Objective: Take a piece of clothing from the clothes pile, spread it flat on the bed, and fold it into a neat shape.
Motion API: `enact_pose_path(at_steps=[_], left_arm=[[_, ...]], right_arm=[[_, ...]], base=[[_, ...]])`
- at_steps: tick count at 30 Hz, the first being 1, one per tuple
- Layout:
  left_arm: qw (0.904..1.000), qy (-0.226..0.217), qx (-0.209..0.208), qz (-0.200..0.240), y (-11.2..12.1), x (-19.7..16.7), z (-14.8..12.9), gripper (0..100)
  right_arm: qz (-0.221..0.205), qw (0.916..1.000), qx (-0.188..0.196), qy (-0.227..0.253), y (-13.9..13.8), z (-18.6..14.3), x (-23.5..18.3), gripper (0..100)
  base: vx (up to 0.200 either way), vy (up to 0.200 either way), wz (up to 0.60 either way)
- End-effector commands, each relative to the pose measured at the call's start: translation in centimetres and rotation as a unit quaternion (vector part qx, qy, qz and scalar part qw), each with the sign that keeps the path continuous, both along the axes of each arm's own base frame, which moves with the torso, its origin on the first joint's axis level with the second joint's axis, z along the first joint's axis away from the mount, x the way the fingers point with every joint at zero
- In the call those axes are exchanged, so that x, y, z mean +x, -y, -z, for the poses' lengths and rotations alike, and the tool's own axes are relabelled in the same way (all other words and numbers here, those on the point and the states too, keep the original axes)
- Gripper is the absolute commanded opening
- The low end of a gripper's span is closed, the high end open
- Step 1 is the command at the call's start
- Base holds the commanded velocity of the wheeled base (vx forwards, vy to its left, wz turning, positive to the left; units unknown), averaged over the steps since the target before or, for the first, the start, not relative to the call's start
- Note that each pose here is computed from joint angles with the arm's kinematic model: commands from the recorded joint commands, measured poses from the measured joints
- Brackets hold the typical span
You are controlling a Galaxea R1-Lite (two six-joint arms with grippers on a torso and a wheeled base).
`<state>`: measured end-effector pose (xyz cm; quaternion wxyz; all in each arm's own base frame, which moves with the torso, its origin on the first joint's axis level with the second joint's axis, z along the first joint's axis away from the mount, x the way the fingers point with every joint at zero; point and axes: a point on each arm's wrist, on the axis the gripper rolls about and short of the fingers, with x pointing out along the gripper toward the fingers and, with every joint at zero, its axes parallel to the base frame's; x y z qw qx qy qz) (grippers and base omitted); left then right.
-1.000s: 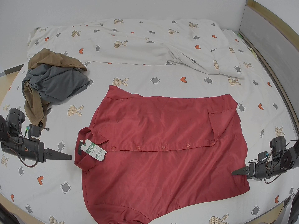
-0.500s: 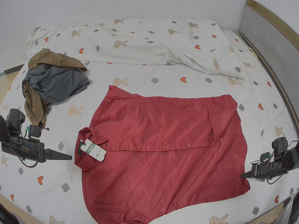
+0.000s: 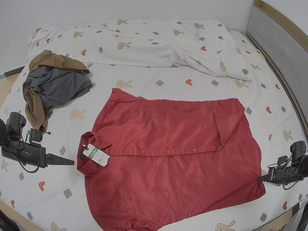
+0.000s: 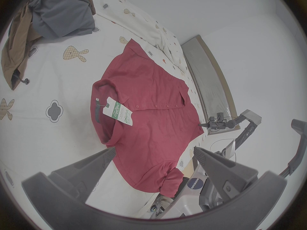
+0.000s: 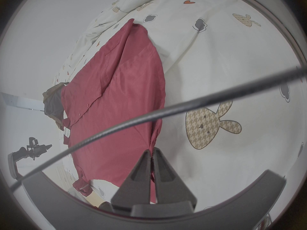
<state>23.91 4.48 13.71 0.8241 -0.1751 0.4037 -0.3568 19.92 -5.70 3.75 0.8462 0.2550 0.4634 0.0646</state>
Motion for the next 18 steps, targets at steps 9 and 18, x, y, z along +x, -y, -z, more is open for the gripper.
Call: enact_pose_path(at_steps=[9, 18], left_arm=[[1.0, -0.001, 0.0, 0.0, 0.0, 0.0, 0.0, 100], [1.0, 0.0, 0.0, 0.0, 0.0, 0.0, 0.0, 100]], right_arm=[[0.015, 0.9995, -0.025, -0.013, 0.4, 0.5, 0.2, 100], [0.087, 0.9829, -0.113, 0.116, 1.6, -6.3, 5.1, 100]], base=[[0.0, 0.0, 0.0], [0.0, 0.0, 0.0]])
